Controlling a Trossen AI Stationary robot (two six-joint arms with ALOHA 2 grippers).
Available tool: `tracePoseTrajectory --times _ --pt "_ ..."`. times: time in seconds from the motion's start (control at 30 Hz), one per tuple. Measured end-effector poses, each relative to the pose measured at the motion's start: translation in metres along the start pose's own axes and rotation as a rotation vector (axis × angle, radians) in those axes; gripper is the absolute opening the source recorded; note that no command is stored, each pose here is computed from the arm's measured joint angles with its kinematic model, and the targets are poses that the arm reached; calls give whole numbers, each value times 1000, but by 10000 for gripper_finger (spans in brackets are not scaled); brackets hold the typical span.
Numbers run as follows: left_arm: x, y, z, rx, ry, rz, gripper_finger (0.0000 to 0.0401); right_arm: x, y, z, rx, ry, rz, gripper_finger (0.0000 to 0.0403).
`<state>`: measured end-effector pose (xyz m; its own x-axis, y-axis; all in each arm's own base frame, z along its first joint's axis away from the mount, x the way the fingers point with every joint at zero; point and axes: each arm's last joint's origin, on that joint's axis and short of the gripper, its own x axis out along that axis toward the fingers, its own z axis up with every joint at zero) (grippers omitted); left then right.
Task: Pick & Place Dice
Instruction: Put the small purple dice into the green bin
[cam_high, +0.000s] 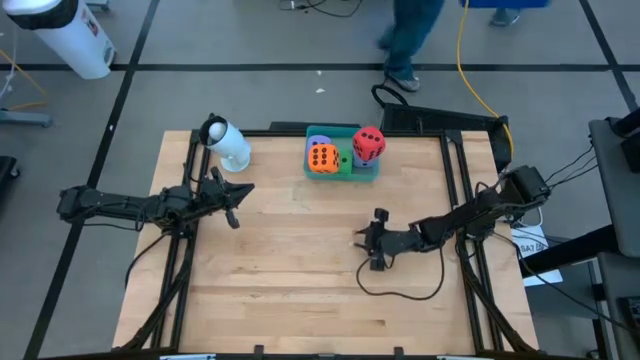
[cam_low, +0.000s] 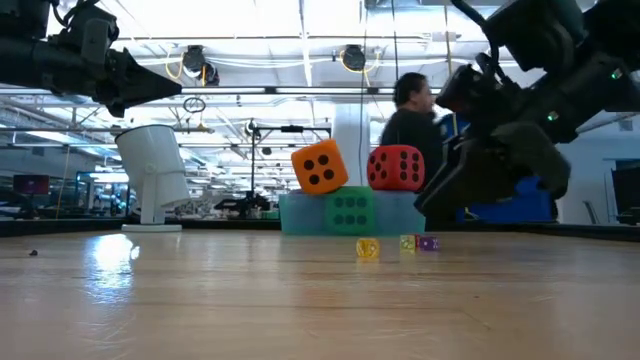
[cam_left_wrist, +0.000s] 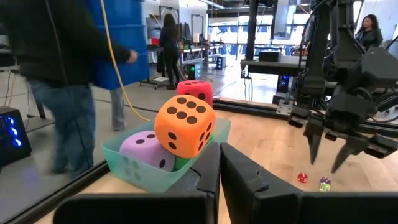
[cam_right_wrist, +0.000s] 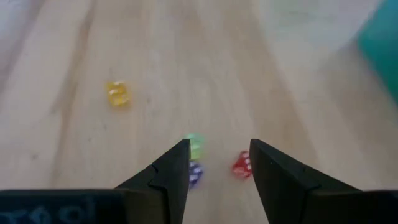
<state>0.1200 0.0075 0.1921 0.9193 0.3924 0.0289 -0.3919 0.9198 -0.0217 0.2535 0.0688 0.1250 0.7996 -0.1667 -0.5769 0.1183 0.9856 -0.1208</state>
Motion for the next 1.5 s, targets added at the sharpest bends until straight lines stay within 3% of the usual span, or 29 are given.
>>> tracePoseTrajectory --times 0.17,0.3,0.53,0.87,1.3,1.5 --pt "0 0 0 -1 0 0 19 -1 5 -3 -14 47 133 155" --pt "0 0 0 -1 0 0 19 -4 8 -9 -53 62 80 155" --pt "0 0 0 -1 0 0 19 -3 5 -19 51 42 39 155" --pt "0 0 -1 -7 13 0 19 12 12 -37 125 9 47 155" --pt "0 0 -2 -5 19 2 19 18 12 -40 119 -10 26 154" --pt "0 0 -2 -7 19 2 19 18 12 -41 113 -2 26 115"
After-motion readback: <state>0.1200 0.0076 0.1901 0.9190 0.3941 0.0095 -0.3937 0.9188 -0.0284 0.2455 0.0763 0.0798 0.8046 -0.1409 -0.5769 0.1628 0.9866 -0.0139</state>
